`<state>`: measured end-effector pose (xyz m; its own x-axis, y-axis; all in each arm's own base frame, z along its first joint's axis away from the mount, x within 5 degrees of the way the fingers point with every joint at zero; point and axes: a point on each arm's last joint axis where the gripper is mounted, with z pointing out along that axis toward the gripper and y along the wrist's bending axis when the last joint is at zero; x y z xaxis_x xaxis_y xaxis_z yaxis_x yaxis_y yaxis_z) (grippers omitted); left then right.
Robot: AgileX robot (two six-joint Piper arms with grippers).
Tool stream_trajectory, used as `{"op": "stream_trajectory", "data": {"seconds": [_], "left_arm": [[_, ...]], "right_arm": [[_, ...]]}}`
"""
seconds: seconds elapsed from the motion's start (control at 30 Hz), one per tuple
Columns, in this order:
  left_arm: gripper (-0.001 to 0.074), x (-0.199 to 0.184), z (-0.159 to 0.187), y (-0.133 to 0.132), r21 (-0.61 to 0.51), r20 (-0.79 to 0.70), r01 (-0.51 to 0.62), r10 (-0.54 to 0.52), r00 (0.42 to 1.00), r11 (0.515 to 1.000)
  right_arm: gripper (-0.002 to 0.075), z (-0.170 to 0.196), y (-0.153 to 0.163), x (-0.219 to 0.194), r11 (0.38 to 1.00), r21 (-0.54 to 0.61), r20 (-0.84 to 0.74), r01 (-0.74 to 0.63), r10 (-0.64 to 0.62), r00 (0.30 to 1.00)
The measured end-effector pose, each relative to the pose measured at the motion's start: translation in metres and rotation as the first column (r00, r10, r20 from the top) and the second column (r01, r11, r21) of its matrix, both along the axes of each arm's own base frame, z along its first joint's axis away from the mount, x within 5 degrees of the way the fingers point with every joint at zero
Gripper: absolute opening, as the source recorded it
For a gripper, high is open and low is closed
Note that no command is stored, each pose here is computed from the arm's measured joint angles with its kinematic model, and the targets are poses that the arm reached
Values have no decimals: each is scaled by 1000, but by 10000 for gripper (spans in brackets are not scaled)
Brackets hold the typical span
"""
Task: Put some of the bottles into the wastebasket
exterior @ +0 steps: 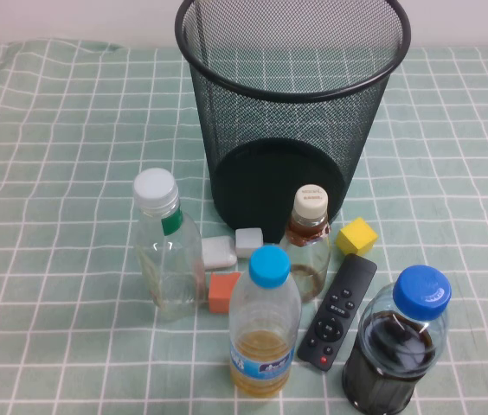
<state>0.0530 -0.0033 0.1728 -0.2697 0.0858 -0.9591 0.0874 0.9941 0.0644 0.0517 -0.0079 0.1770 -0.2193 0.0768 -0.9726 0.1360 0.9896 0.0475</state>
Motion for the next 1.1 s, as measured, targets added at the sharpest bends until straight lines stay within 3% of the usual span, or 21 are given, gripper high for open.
{"op": "stream_trajectory", "data": {"seconds": [0.6, 0.73, 0.9, 1.1], "left_arm": [[-4, 1, 3, -1, -37, 32, 2, -1, 999, 999], [-5, 2, 9, -5, -206, 78, 13, 4, 997, 978], [-4, 3, 20, -7, -475, 154, 28, 51, 987, 880], [-4, 3, 29, -4, -583, 208, 39, 102, 973, 811]], "right_arm": [[-7, 0, 0, 0, 1000, 0, 0, 0, 0, 1000], [-7, 0, 0, 0, 1000, 0, 0, 0, 0, 1000], [-7, 0, 0, 0, 1000, 0, 0, 0, 0, 1000], [-7, 0, 0, 0, 1000, 0, 0, 0, 0, 1000]]}}
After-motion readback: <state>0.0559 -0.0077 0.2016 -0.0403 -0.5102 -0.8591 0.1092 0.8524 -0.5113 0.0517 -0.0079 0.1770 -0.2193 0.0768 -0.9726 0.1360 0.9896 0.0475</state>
